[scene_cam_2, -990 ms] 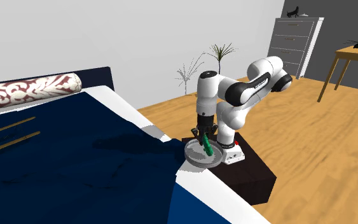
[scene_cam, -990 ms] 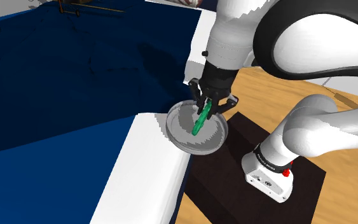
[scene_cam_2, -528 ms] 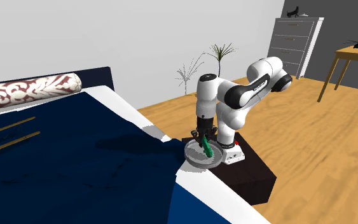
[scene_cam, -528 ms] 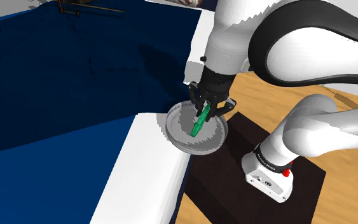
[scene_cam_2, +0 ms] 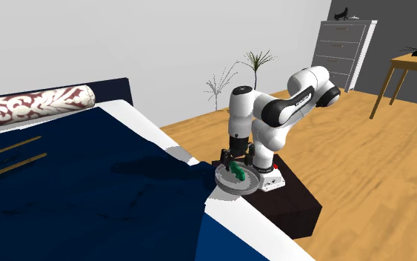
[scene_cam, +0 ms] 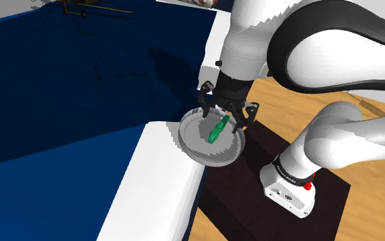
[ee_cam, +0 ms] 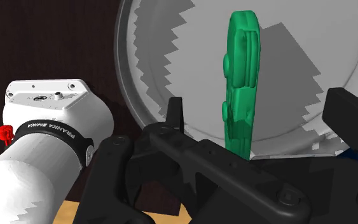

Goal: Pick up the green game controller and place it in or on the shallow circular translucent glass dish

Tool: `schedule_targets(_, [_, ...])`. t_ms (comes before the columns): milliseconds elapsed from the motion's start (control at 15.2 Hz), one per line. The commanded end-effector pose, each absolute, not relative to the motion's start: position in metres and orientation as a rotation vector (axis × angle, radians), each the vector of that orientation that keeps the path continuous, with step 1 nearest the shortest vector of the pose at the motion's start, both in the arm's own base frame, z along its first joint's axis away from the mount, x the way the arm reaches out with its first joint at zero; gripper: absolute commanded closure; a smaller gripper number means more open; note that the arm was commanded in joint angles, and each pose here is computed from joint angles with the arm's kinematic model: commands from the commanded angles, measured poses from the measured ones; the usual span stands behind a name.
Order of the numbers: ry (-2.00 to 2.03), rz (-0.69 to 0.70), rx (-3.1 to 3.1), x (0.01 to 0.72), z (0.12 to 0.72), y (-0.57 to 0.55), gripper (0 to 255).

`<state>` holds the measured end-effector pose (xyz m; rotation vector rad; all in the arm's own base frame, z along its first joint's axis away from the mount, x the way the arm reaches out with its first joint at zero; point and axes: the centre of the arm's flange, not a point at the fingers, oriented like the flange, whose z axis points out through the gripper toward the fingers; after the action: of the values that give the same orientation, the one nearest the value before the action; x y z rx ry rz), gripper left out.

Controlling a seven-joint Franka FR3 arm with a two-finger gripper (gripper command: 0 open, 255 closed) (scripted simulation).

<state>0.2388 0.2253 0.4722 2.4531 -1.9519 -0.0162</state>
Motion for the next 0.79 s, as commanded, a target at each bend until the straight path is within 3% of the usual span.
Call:
schedule_targets(0, [-1.952,-0.016,2.453,0.239,0.485,0.225,0])
schedule_targets(198, [-1.952,-0.016,2.453,0.239,0.522,0.225,0])
schedule_targets(726, [-1.952,-0.016,2.453,0.239,0.522,0.225,0])
